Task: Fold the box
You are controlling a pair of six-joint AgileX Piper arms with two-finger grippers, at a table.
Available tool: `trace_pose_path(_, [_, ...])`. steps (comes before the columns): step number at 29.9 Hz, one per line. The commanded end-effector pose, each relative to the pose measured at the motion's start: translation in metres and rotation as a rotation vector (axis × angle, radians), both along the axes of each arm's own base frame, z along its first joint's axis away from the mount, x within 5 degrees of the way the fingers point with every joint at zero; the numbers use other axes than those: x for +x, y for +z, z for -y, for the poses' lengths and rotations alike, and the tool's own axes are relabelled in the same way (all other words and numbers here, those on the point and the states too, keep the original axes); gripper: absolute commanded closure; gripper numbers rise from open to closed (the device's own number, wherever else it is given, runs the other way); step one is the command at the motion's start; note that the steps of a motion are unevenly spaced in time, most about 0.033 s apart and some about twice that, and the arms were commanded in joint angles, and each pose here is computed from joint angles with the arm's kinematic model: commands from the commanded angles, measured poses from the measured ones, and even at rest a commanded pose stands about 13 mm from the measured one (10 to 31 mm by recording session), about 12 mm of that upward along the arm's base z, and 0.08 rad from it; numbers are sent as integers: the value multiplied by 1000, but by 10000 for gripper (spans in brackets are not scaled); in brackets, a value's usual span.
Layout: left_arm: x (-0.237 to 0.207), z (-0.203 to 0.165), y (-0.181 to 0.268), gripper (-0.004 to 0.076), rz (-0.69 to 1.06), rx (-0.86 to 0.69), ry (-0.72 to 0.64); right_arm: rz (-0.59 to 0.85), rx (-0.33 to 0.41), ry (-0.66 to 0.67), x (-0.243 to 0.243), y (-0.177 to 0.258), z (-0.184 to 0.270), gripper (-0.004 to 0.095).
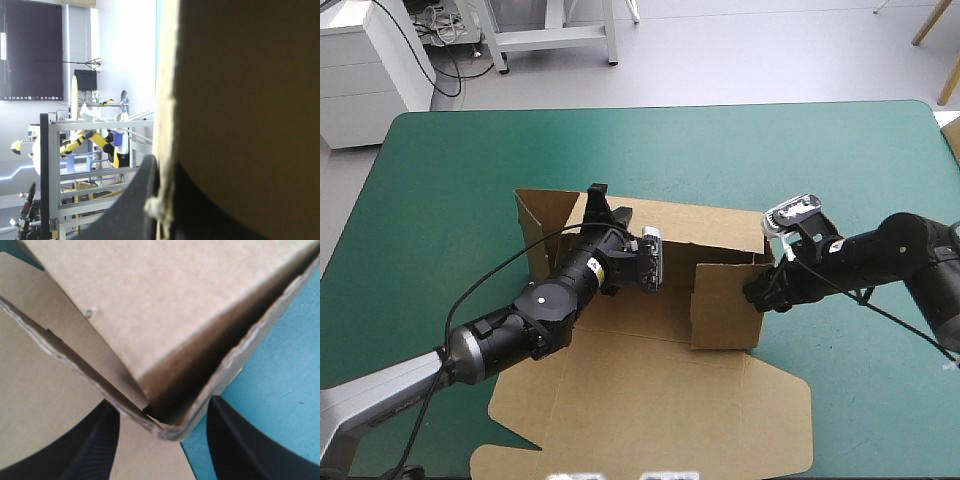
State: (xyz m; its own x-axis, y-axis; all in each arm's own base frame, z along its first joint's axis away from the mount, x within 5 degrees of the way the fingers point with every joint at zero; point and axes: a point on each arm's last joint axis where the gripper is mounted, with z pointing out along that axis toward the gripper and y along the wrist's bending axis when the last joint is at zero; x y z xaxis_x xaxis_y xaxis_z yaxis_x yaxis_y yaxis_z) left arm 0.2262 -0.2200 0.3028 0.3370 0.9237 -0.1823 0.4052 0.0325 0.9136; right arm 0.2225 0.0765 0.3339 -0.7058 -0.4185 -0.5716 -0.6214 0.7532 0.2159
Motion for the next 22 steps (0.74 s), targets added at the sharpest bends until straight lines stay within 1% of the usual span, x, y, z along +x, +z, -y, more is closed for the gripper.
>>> trace_pose_path(1, [-2,-1,19,731,46,-49,0,98,25,-37,-2,4,-12,441])
trace_pose_path(3, [-2,-1,19,731,46,-49,1,124,9,-58,-1,-4,-19,444])
trace_pose_path(8, [-2,-2,19,731,48,-46,10,213,44,-183,4,1,-30,444])
trace_pose_path(10, [-2,-2,19,731,49,-45,12,240,32,-192,5,1,-32,453])
trace_pose_path(13, [-2,-2,19,731,48,-46,10,252,2,-240,7,0,-32,495])
trace_pose_path(15, [-2,-2,19,731,48,-47,8,280,-9,-263,9,1,-32,499])
trace_pose_path(20, [-2,-1,19,731,46,-49,-5,303,30,-283,11,4,-34,499])
trace_pose_path(22, [-3,0,19,731,43,-52,-15,302,31,-283,11,4,-34,500])
